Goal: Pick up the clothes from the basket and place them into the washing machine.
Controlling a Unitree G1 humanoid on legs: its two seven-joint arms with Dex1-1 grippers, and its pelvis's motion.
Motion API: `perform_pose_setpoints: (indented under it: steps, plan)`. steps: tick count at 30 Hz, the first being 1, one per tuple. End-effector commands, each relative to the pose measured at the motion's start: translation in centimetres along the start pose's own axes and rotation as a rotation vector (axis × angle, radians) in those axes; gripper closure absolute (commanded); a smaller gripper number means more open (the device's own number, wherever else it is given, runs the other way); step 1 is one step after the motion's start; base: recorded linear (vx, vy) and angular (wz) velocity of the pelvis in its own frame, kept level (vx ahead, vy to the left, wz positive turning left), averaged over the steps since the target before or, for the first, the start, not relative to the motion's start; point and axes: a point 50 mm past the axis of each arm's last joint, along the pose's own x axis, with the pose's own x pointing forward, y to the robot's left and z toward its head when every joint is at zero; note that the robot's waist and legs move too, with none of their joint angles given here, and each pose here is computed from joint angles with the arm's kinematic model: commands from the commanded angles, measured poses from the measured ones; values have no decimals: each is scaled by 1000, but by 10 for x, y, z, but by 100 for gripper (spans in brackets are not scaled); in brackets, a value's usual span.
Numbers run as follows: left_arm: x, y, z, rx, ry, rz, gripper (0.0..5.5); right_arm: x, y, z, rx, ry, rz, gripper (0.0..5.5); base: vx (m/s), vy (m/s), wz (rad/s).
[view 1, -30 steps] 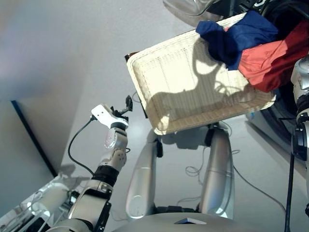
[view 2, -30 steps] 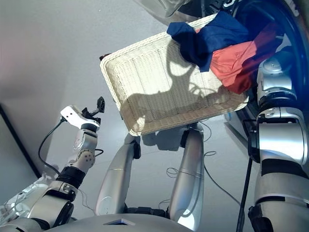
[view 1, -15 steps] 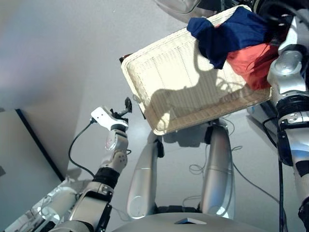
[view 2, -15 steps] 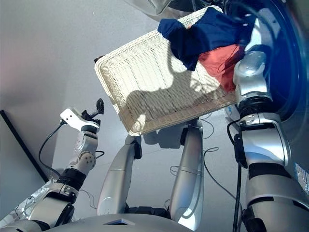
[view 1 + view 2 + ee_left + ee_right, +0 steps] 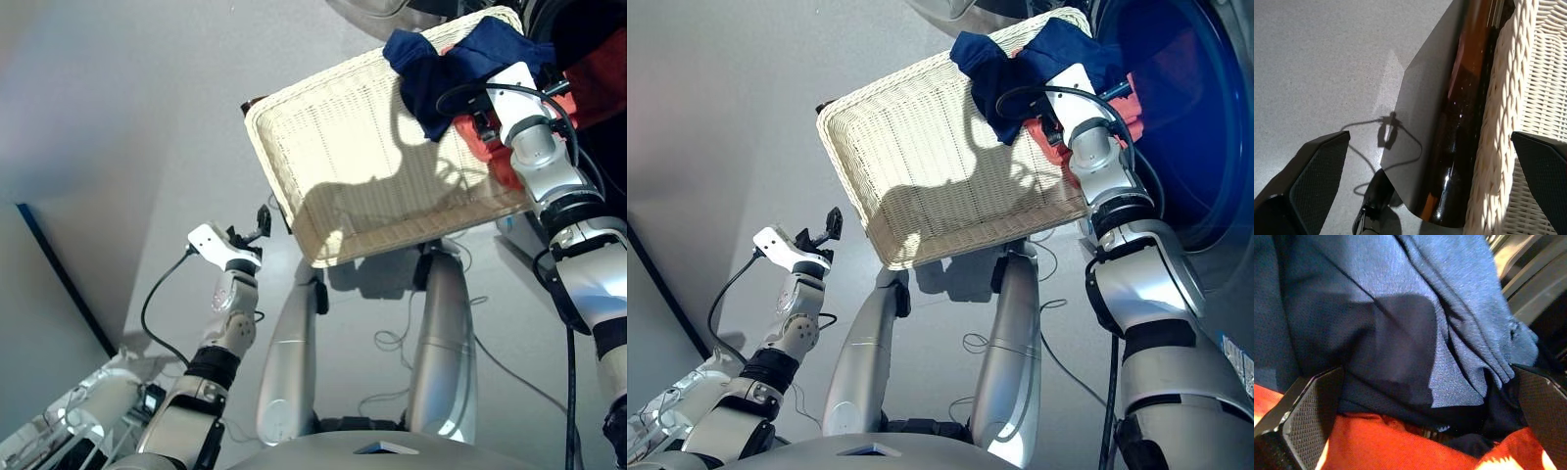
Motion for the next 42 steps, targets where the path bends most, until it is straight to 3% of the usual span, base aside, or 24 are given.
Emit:
perform_pose_setpoints:
  steps: [1, 6, 12, 18, 24, 32, 42]
  plan:
    - [8, 9, 27, 70, -81, -3, 0, 6, -9, 20, -34, -37, 0, 0, 94, -35, 157]
    - [8, 8, 23, 81, -56, -20, 0, 6, 4, 19, -81, -20, 124, 0, 36, -19, 55]
    - [11, 7, 30, 70, -89, -1, 0, 8, 16, 46, -167, -126, 54, 0, -39, 9, -12]
    - [14, 8, 38, 42, -149, 55, 0, -1, 19, 59, -65, -257, -78, 0, 0, 0, 0]
    - [11, 10, 28, 41, -116, 51, 0, -20, 43, 60, -58, -381, 25, 0, 0, 0, 0]
    - [5, 17, 25, 68, -74, -19, 0, -30, 79, 29, -480, -324, 489, 0, 0, 0, 0]
    - [9, 16, 21, 66, -56, 2, 0, -15, 78, 10, -660, -144, 463, 0, 0, 0, 0]
